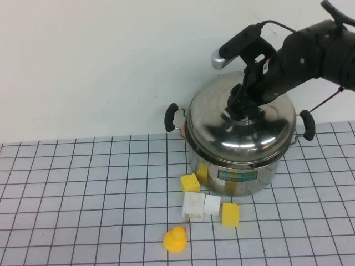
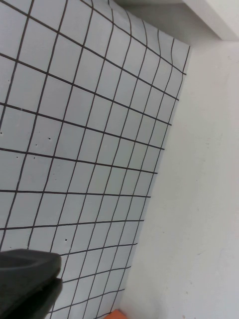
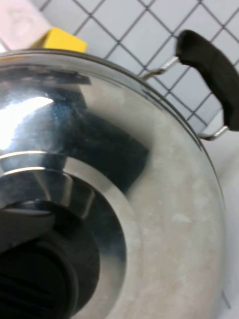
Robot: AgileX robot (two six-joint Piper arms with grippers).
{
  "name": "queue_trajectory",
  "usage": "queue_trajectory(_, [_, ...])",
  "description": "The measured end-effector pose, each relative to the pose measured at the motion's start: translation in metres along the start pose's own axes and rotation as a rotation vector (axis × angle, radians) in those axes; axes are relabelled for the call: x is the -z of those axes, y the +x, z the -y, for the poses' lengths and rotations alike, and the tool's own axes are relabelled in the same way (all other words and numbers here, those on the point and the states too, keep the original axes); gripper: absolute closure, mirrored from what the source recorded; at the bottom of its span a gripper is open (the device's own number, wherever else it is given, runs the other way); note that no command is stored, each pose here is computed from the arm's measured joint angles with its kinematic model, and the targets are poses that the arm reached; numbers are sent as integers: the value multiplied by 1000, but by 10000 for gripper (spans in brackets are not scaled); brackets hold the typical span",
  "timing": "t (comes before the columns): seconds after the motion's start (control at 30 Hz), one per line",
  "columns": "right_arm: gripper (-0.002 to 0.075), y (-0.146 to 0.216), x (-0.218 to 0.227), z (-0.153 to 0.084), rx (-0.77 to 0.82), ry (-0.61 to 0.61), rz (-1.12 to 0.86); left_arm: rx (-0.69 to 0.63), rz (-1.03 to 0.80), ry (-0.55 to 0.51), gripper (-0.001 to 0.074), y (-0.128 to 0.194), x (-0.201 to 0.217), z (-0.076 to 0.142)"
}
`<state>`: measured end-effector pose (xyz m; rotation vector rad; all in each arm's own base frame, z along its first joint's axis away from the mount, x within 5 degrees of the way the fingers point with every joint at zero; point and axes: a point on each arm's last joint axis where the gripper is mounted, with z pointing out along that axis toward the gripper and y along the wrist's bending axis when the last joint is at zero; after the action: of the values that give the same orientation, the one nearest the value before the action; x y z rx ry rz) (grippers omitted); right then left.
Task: Cover the pot
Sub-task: Place the pot lid on the pot
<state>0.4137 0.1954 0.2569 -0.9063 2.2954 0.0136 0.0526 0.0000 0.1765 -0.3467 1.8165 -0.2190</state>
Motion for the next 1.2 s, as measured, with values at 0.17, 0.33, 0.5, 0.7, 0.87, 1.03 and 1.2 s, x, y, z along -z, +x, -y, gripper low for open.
queue_trajectory(0.17, [373,0,-12,0,-37,-13,36,0,0,0,738,0,0,0])
queue_trajectory(0.33, [373,1,-19,0,-45,-17,30,0,0,0,738,0,0,0])
queue_trajectory(0.5, [373,1,-18,3,-51,-13,34,-4,0,0,738,0,0,0])
queue_trajectory(0.7, [373,3,-18,6,-55,-11,26,-4,0,0,738,0,0,0])
queue_trajectory(0.87, [373,7,-24,4,-55,-21,-6,-4,0,0,738,0,0,0])
queue_trajectory(1.03, [373,9,-27,3,-55,-25,-18,-4,0,0,738,0,0,0])
queue_trajectory(1.2, [373,9,-29,3,-56,-27,-22,-4,0,0,738,0,0,0])
